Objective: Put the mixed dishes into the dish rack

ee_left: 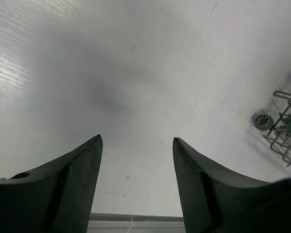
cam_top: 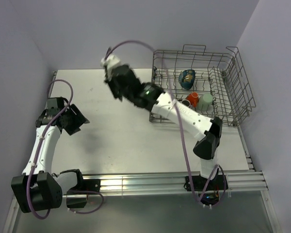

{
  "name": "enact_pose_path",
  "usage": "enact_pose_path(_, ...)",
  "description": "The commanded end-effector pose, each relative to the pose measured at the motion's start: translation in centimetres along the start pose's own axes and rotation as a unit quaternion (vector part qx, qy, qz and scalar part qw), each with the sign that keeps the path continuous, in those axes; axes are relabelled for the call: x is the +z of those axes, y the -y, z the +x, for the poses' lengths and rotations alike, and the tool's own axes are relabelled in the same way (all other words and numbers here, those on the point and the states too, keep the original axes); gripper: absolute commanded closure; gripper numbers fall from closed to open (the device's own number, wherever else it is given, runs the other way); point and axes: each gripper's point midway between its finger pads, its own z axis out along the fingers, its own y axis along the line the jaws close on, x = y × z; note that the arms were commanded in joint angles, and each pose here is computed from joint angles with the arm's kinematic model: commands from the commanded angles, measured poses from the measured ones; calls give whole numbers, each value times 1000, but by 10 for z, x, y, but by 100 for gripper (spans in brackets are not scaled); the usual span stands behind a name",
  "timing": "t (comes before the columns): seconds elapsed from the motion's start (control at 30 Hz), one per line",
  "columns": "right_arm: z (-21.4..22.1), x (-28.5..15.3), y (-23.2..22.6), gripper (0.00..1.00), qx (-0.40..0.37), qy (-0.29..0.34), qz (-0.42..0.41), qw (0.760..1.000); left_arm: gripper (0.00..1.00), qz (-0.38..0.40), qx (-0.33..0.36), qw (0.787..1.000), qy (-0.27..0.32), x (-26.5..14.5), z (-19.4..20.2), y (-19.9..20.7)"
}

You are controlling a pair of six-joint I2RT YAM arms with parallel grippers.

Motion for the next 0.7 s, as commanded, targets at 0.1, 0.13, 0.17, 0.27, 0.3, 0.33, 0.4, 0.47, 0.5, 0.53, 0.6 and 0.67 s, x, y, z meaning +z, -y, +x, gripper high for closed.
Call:
enact_pose_path(0.1,-162,-58,124,100,111,224,91,964,39,71,13,997,-35,11,14,24)
enact_pose_path(0.13,-166,-61,138,100,118,230,99,961,40,80,14,996,-41,12,16,27)
enact_pose_path(0.17,-166,-62,146,100,123,232,97,960,41,95,17,994,-53,12,21,33)
enact_pose_path(0.27,-163,-65,188,100,146,236,113,954,41,114,25,991,-67,16,26,40)
enact_pose_path(0.3,-156,-62,209,100,160,232,124,951,41,117,28,990,-66,17,26,41)
enact_pose_path(0.33,-153,-60,218,100,165,230,125,951,41,120,31,990,-63,17,24,43)
enact_pose_path(0.4,-146,-52,231,100,172,222,122,952,41,125,34,989,-65,18,25,44)
enact_pose_path(0.47,-137,-46,251,100,176,214,132,952,41,131,37,988,-67,20,25,46)
enact_pose_path(0.5,-135,-42,252,100,178,211,114,954,41,135,37,988,-70,21,27,46)
enact_pose_path(0.53,-131,-42,269,100,183,209,120,953,41,139,39,987,-69,21,26,48)
enact_pose_path(0.6,-124,-33,277,100,189,202,103,955,41,143,39,986,-75,23,29,49)
enact_pose_path(0.67,-109,-20,300,100,206,185,95,956,41,145,40,986,-77,25,30,49)
